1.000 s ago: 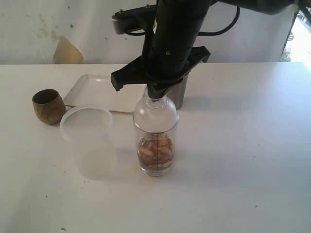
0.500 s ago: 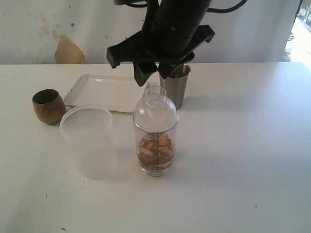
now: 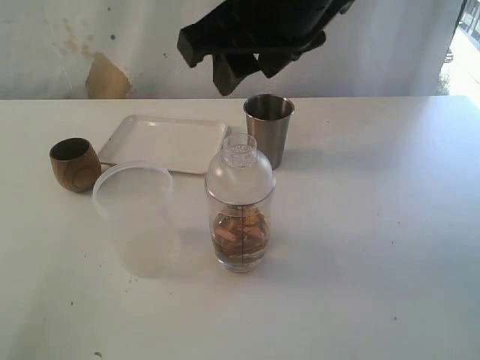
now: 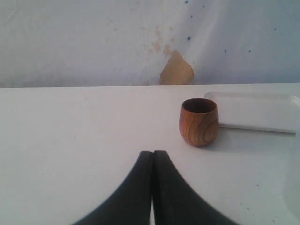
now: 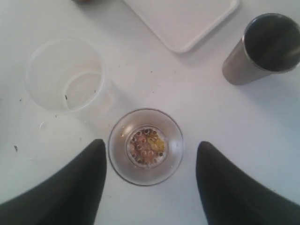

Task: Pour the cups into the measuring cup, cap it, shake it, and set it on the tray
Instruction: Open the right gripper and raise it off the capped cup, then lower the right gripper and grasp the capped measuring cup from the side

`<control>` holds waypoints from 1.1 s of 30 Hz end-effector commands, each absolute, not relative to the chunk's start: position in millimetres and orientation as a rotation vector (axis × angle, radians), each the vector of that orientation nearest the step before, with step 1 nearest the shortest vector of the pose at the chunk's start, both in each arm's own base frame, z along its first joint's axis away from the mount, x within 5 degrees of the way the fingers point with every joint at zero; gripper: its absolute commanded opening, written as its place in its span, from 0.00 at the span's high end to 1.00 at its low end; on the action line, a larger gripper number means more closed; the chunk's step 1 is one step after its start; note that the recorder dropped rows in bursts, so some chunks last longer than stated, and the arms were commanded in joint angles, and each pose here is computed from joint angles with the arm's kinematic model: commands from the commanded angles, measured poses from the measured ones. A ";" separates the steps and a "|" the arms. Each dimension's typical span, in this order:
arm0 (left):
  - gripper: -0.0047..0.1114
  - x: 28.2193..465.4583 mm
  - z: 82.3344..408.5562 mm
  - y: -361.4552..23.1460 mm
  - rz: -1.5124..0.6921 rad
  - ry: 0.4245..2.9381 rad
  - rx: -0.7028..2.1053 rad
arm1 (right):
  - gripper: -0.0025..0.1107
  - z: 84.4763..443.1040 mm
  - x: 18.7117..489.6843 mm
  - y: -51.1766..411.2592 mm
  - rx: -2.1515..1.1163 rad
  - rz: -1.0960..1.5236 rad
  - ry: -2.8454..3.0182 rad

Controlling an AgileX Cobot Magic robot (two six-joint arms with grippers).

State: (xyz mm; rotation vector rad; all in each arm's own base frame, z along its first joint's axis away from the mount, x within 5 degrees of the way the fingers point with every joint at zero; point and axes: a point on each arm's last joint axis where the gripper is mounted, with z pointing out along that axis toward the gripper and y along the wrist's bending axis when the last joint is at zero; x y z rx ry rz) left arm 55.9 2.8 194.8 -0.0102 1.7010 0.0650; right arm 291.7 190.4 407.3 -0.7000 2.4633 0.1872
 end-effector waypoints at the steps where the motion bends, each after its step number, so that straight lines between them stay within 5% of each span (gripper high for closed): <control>1: 0.96 55.7 194.2 2.9 0.064 1.693 -0.013 | 0.51 417.9 273.6 169.7 -0.675 0.102 2.407; 8: 0.96 55.7 194.2 2.9 0.064 1.693 -0.013 | 0.49 405.5 232.3 144.8 -0.607 0.214 2.167; 14: 0.96 55.7 194.2 2.9 0.064 1.693 -0.013 | 0.05 363.3 226.6 142.6 -0.575 0.252 2.166; 33: 0.96 55.7 194.2 2.9 0.064 1.693 -0.013 | 0.05 217.0 203.9 137.5 -0.506 0.450 1.962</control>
